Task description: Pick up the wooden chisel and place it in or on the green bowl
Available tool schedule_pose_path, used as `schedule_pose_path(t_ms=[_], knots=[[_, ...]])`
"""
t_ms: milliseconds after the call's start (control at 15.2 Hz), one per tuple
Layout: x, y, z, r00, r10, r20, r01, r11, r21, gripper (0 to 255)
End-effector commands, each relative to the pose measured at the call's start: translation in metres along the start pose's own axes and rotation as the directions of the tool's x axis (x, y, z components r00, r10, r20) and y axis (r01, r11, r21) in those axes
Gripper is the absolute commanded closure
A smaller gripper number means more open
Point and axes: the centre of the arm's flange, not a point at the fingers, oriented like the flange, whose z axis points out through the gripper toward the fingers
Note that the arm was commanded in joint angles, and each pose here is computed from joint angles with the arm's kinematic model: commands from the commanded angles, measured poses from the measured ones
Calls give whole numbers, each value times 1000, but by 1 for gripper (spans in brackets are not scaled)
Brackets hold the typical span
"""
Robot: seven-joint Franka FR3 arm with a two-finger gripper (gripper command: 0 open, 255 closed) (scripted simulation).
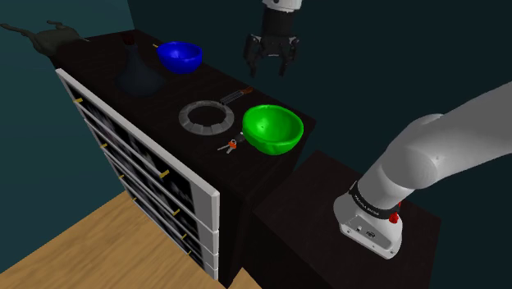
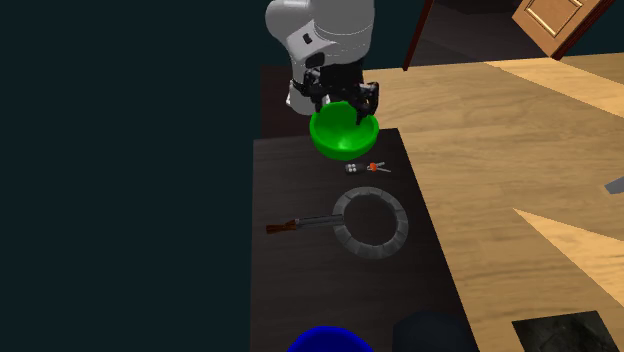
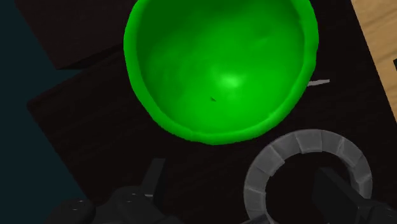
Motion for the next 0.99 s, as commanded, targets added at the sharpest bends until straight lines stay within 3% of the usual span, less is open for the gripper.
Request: schedule_pose_path(t_ms=[0,198,462,660,924], knots=[[25,-6,15,996,93,-3,-93,996,-1,0],[58,-14,35,975,223,-7,-223,975,-3,0],[103,-17,61,921,389,-13,-389,921,-5,0],[137,-14,81,862,507,-18,-507,862,-7,0],[182,-3,107,761,649,-24,-649,761,-7,0]])
